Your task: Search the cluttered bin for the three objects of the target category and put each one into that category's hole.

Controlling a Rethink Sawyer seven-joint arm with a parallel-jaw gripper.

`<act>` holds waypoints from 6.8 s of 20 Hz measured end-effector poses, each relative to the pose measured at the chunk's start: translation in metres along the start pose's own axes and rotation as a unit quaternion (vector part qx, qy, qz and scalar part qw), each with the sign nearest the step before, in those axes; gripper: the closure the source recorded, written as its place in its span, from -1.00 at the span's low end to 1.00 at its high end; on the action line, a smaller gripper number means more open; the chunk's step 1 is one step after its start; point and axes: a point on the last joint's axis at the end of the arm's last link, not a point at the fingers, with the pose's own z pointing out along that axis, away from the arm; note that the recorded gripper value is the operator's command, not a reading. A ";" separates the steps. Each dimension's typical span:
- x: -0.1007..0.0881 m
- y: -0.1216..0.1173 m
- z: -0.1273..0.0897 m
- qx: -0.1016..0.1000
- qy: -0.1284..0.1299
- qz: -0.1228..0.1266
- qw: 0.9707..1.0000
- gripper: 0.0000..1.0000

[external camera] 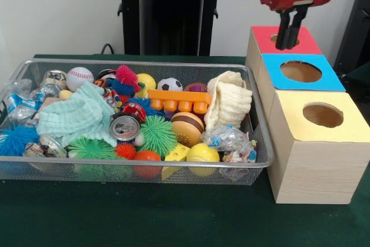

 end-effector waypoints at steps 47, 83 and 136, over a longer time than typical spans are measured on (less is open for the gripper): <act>-0.018 -0.117 0.104 -0.006 -0.032 0.055 0.998 -1.00; 0.022 -0.088 0.144 -0.134 -0.057 -0.268 0.952 -1.00; -0.004 -0.087 0.149 -0.101 -0.153 -0.304 0.935 -1.00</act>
